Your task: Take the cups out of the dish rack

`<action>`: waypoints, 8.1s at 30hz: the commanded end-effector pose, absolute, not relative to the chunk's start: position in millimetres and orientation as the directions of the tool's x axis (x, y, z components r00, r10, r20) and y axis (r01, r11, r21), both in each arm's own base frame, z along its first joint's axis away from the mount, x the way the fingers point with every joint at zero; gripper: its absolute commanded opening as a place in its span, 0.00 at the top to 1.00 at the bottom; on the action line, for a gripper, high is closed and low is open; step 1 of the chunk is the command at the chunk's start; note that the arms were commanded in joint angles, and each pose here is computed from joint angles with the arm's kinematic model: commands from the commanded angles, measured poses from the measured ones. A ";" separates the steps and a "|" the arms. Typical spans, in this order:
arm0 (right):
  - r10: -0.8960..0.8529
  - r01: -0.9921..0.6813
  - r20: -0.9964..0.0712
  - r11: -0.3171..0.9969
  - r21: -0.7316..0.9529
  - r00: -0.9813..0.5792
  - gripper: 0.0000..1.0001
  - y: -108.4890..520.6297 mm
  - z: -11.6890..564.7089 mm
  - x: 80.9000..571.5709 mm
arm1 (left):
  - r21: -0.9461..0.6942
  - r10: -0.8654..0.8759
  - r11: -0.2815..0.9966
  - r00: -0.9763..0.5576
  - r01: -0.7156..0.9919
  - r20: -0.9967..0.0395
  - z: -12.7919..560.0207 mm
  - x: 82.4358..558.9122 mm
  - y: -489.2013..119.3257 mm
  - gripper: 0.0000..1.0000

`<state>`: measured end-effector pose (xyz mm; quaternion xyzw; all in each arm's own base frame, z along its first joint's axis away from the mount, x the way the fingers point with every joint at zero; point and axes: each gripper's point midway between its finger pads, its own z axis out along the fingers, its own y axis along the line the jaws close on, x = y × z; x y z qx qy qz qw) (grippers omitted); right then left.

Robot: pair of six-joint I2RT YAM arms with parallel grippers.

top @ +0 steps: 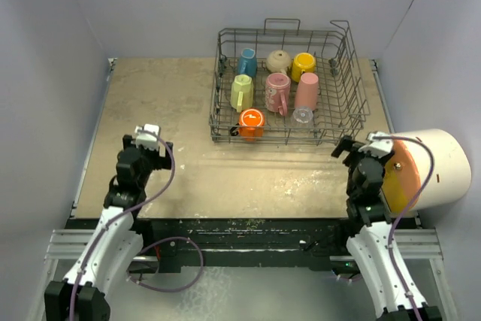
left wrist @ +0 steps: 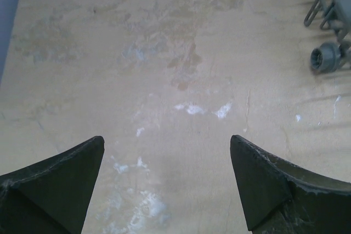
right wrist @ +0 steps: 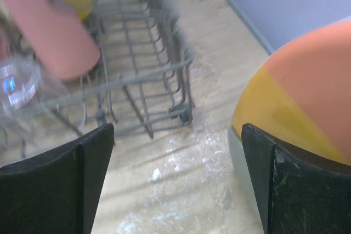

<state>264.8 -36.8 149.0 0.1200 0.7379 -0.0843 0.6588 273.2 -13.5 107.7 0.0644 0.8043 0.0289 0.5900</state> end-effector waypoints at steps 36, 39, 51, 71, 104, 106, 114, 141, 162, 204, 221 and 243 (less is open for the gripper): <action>0.230 0.030 -0.864 0.970 0.243 -0.448 0.00 102.9 276.5 305.7 | 0.151 0.556 0.598 -0.272 0.787 -0.785 251.5 374.5 -222.3 0.01; 0.233 0.051 -0.861 0.971 0.235 -0.452 0.01 97.1 275.8 300.5 | 0.161 0.574 0.571 -0.252 0.805 -0.779 240.8 385.8 -238.9 0.05; 0.253 0.045 -0.850 0.964 0.262 -0.462 0.11 102.9 285.5 302.2 | 0.098 0.598 0.496 -0.258 0.863 -0.759 186.9 392.1 -281.7 0.25; 0.227 0.024 -0.863 0.970 0.242 -0.450 0.14 100.3 292.1 298.1 | 0.107 0.698 0.446 -0.270 0.889 -0.663 134.2 389.8 -281.2 0.38; 0.163 -0.036 -0.815 0.975 0.219 -0.556 0.08 123.1 264.4 313.8 | -0.001 0.797 0.173 -0.140 0.985 -0.588 130.7 376.4 -292.1 0.33; 0.164 -0.030 -0.817 0.976 0.216 -0.554 0.08 121.6 265.1 313.7 | -0.024 0.809 0.151 -0.138 0.988 -0.572 122.4 370.1 -289.5 0.35; 0.172 -0.032 -0.825 0.974 0.224 -0.539 0.09 121.5 271.9 314.9 | -0.004 0.803 0.199 -0.165 0.980 -0.573 114.8 377.6 -290.1 0.38; 0.151 -0.071 -0.804 0.970 0.233 -0.575 0.13 130.0 245.5 336.2 | -0.007 0.789 0.109 -0.091 0.994 -0.608 91.1 370.4 -303.0 0.63; 0.221 -0.148 -0.816 0.926 0.348 -0.534 0.05 142.8 281.0 328.7 | 0.128 0.550 0.401 -0.127 0.907 -0.825 249.3 383.9 -308.8 1.00; 0.294 -0.080 -0.700 0.891 0.448 -0.650 0.00 148.8 225.2 301.5 | -0.003 0.539 0.394 -0.234 0.919 -0.809 216.5 339.0 -294.9 1.00; 0.140 -0.300 -0.753 0.858 0.416 -0.644 0.19 174.1 265.0 265.4 | 0.061 0.548 0.434 -0.210 0.899 -0.809 296.6 295.4 -241.6 1.00; -0.051 -0.264 -0.523 0.902 0.342 -0.851 0.47 229.8 139.9 182.1 | 0.046 0.443 0.703 -0.387 0.710 -0.808 316.1 325.7 -142.1 1.00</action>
